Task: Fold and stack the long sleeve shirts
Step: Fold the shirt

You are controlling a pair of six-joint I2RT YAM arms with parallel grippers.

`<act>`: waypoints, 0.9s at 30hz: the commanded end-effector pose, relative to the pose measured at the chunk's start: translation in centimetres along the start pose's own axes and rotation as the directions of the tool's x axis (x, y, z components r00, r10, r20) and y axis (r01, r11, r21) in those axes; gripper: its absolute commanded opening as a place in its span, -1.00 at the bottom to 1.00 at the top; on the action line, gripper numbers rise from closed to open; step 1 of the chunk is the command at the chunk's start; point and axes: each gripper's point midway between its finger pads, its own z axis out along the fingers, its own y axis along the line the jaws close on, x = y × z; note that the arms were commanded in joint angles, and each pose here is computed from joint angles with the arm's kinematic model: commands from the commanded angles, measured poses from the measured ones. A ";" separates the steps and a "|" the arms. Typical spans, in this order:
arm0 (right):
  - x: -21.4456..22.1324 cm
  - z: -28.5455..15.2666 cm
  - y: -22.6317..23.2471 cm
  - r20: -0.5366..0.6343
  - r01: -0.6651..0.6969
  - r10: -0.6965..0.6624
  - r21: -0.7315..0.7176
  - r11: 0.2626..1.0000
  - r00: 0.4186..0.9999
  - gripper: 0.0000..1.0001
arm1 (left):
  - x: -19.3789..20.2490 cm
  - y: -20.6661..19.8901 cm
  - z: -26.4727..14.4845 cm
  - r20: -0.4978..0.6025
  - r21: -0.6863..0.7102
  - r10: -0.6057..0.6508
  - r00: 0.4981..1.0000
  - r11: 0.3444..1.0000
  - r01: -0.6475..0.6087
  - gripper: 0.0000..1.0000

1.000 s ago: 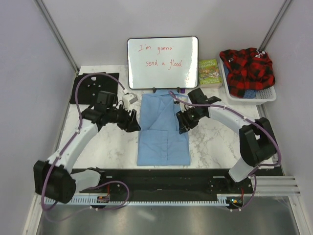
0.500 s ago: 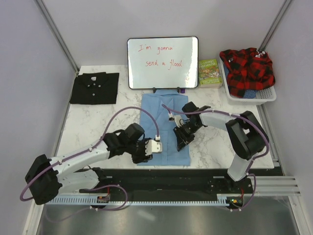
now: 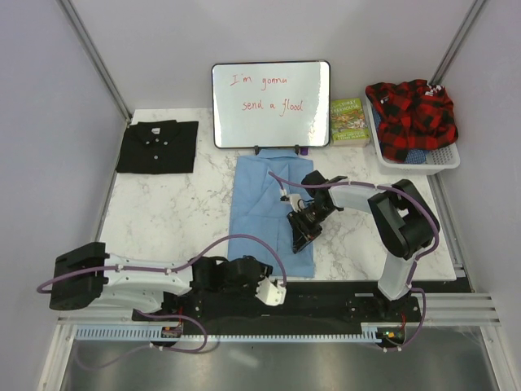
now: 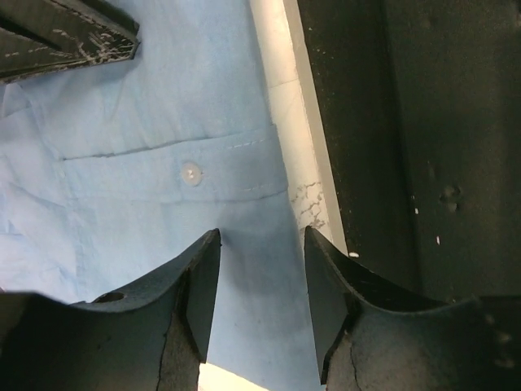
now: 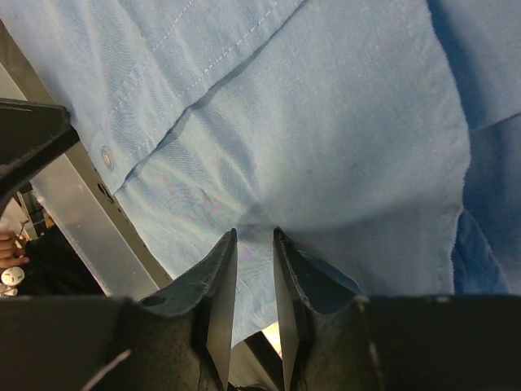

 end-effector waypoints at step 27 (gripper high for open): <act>-10.4 -4.7 4.2 0.213 0.243 -0.237 0.002 0.970 0.948 -0.21 | -5.8 -2.5 -3.5 0.068 0.225 -0.143 0.987 0.966 0.125 -0.96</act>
